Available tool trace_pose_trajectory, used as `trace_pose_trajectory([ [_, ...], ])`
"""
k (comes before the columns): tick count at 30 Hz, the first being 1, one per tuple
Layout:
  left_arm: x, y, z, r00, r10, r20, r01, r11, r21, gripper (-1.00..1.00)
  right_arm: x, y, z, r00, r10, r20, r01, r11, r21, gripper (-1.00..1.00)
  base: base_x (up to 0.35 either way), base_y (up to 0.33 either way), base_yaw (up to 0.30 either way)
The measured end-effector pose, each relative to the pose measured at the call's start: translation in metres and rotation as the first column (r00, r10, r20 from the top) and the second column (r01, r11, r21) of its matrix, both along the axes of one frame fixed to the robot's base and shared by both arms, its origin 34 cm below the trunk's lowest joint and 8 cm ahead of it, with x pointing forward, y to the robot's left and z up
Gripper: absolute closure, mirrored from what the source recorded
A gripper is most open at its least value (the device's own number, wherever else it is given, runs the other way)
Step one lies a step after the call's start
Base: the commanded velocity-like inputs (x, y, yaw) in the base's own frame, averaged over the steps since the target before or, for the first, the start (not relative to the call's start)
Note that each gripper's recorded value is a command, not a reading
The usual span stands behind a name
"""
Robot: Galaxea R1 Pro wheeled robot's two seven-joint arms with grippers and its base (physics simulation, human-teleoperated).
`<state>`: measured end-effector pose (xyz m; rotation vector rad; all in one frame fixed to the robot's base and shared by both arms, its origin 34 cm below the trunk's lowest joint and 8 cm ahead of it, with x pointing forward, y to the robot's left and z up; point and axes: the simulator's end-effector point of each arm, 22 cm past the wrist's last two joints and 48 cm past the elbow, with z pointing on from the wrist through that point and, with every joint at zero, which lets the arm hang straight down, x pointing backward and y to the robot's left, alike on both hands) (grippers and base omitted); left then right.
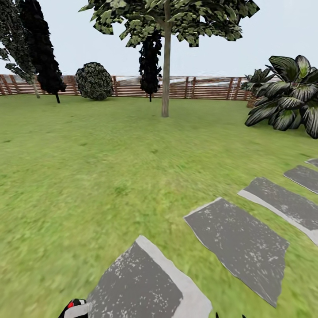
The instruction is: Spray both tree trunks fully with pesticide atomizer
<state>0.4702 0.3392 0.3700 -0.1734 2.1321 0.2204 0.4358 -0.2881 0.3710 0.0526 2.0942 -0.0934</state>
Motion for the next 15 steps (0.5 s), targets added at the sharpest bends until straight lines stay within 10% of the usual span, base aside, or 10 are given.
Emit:
trace_pose_trajectory([
  [15, -0.001, -0.003, -0.001, 1.000, 0.001, -0.004, -0.001, 1.000, -0.005, 1.00, -0.002, -0.010, 0.000, 1.000, -0.002, -0.004, 0.002, 1.000, -0.016, -1.00, 0.339, 0.000, 0.000],
])
